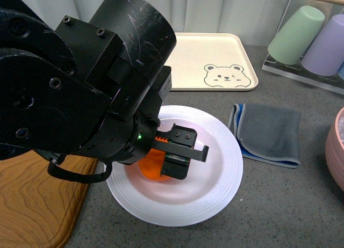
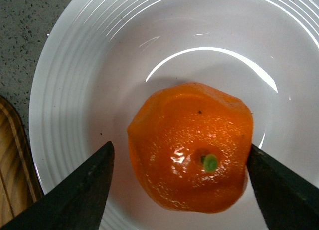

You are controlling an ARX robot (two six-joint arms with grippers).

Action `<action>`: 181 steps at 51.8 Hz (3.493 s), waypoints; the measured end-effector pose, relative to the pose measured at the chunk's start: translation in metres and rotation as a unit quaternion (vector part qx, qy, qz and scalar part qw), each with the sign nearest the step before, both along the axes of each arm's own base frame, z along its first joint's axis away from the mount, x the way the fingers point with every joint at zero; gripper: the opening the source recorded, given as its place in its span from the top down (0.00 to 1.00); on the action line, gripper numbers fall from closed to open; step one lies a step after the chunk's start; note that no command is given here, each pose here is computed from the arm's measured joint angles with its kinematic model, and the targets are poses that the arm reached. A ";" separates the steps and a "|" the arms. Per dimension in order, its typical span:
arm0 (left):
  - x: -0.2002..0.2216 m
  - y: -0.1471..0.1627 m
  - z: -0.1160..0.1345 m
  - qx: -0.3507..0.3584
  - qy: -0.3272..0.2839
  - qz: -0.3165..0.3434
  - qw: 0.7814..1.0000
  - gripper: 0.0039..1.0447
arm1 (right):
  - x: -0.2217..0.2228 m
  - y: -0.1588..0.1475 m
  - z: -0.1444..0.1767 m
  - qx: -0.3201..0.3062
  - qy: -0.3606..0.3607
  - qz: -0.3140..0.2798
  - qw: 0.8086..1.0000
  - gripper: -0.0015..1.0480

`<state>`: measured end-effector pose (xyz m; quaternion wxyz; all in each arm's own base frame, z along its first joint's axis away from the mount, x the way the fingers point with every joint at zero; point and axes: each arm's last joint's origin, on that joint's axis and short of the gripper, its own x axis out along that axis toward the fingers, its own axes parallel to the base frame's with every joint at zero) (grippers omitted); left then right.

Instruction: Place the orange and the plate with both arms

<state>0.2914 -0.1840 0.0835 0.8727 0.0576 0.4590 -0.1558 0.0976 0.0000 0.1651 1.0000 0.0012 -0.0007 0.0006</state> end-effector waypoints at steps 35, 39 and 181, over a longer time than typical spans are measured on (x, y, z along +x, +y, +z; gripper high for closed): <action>-0.039 0.068 0.029 -0.035 -0.397 0.145 0.905 0.45 | 0.000 0.000 0.000 0.000 0.000 -0.002 1.000 0.09; -0.054 0.092 0.059 -0.074 -0.463 0.159 0.869 0.62 | 0.000 0.000 0.000 0.000 0.000 0.000 1.000 0.09; -0.195 0.184 0.087 -0.062 -0.466 0.156 0.868 0.04 | 0.017 0.015 0.007 -0.075 0.132 0.035 0.988 0.09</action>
